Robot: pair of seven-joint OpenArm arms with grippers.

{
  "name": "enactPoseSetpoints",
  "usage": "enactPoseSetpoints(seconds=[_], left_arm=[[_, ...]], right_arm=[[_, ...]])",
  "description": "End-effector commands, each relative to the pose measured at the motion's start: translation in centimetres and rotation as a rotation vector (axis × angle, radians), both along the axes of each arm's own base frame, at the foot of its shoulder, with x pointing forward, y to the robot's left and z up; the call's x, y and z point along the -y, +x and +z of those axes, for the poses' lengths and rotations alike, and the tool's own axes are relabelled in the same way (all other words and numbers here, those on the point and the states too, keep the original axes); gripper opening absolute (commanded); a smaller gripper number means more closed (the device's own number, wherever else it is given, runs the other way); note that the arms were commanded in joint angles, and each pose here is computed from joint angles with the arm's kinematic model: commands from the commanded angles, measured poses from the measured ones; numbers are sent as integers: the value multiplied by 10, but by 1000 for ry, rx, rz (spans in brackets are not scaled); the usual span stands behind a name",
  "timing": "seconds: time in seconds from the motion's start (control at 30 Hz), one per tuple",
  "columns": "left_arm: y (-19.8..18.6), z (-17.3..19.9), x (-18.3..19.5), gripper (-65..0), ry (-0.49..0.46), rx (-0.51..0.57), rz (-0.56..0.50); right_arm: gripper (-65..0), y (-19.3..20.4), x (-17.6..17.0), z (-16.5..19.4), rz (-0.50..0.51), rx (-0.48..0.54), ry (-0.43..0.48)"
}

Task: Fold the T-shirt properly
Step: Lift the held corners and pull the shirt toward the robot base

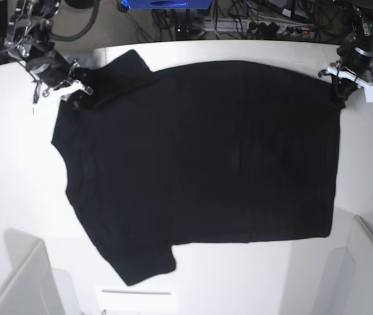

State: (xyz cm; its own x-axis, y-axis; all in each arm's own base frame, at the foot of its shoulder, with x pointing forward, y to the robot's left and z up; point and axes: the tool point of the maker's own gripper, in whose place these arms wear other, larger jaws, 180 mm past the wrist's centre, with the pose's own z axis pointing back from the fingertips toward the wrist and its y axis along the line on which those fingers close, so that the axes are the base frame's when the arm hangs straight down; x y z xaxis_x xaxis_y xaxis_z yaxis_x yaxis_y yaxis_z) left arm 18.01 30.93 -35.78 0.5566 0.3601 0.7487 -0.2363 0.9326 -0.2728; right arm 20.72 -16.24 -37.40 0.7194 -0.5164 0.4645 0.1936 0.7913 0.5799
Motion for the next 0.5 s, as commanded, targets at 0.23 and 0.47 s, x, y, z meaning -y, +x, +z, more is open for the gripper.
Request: enactPoseSetpoints(seconds=[0.23,0.47], left_arm=[[22,18,-6,-650,6,76,24],[30,21,-8,-650,23,89,25]], right_arm=[[-650,32,0,23,7,74,8],[-650,55,-1,37,-5,106,24]])
